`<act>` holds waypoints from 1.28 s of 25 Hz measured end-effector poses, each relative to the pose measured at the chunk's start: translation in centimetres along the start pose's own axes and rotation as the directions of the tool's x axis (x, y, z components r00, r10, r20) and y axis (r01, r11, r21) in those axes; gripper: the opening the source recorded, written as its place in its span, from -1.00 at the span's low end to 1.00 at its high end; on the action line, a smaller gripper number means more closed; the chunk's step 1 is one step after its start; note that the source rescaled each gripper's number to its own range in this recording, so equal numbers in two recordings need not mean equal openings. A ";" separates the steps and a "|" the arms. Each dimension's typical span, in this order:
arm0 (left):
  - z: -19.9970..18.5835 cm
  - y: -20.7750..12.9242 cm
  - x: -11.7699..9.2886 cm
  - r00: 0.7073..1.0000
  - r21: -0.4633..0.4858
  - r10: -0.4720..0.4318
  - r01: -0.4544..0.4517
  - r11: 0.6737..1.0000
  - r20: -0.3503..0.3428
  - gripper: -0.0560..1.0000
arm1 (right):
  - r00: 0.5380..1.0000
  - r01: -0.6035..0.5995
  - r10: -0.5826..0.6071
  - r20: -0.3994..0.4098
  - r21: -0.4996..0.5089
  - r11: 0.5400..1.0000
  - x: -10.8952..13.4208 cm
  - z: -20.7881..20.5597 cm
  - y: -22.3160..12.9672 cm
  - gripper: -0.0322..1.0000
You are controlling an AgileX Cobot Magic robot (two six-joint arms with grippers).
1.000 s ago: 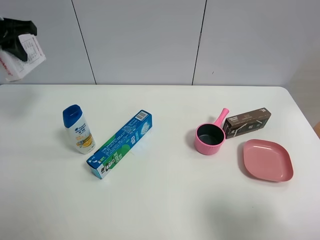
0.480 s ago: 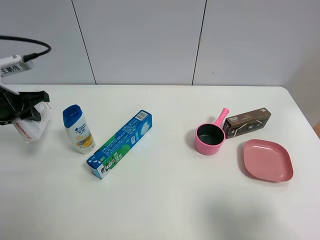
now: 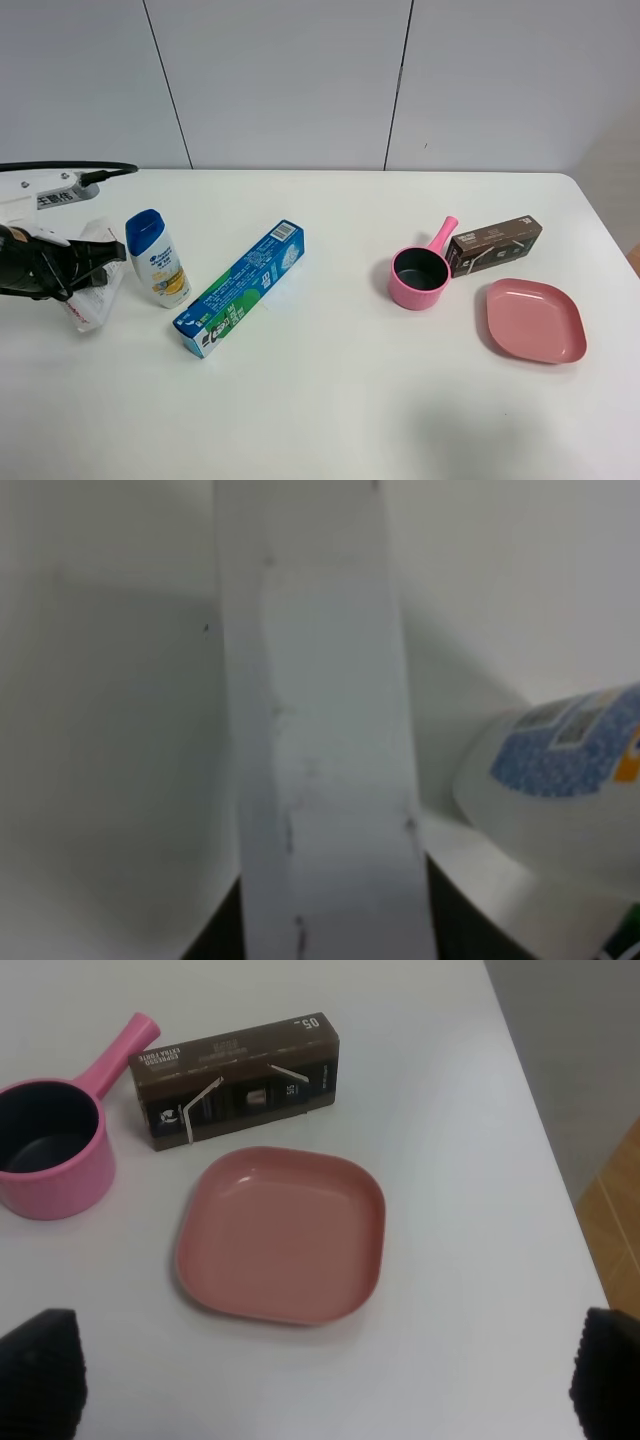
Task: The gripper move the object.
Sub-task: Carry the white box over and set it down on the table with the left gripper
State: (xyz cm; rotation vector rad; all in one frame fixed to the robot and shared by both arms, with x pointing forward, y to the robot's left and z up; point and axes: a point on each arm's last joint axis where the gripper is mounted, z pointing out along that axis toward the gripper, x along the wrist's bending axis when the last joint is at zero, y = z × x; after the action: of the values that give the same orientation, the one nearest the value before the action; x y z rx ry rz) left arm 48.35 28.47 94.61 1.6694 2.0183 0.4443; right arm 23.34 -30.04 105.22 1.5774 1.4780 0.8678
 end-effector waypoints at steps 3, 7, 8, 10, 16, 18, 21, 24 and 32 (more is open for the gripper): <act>0.2 -0.6 0.2 1.000 -0.003 -0.002 0.002 1.000 -0.002 -0.88 | 1.000 0.000 0.000 0.000 0.000 1.000 0.0 0.0 0.0 1.00; 0.2 -0.6 0.2 1.000 -0.010 0.009 -0.009 1.000 -0.003 -0.88 | 1.000 0.000 0.000 0.000 0.000 1.000 0.0 0.0 0.0 1.00; 0.2 -0.6 0.2 1.000 -0.012 0.018 -0.019 1.000 -0.005 -0.88 | 1.000 0.000 0.000 0.000 0.000 1.000 0.0 0.0 0.0 1.00; 0.3 -0.7 0.3 0.999 -0.008 0.037 -0.037 0.999 -0.009 -0.88 | 1.000 0.000 0.000 0.000 0.000 1.000 0.0 0.0 0.0 1.00; 0.4 -1.3 0.5 0.997 0.025 0.070 -0.070 0.997 -0.020 -0.88 | 1.000 0.000 0.000 0.000 0.000 1.000 0.0 0.0 0.0 1.00; 0.7 -1.9 0.7 0.997 0.037 0.072 -0.071 0.997 -0.023 -0.88 | 1.000 0.000 0.000 0.000 0.000 1.000 0.0 0.0 0.0 1.00; 1.4 -3.2 1.0 0.997 0.076 0.078 -0.075 0.994 -0.031 -0.88 | 1.000 0.000 0.000 0.000 0.000 1.000 0.0 0.0 0.0 1.00; 1.6 -3.2 1.0 0.996 0.065 0.087 -0.085 0.994 -0.029 -0.88 | 1.000 0.000 0.000 0.000 0.000 1.000 0.0 0.0 0.0 1.00; 1.7 -3.3 1.1 0.992 0.066 0.127 -0.125 0.990 -0.026 -0.57 | 1.000 0.000 0.000 0.000 0.000 1.000 0.0 0.0 0.0 1.00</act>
State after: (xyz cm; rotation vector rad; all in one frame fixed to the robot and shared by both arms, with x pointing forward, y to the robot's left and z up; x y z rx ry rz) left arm 46.45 28.74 91.32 1.8466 1.9748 0.4554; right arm 23.34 -30.04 105.22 1.5774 1.4780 0.8678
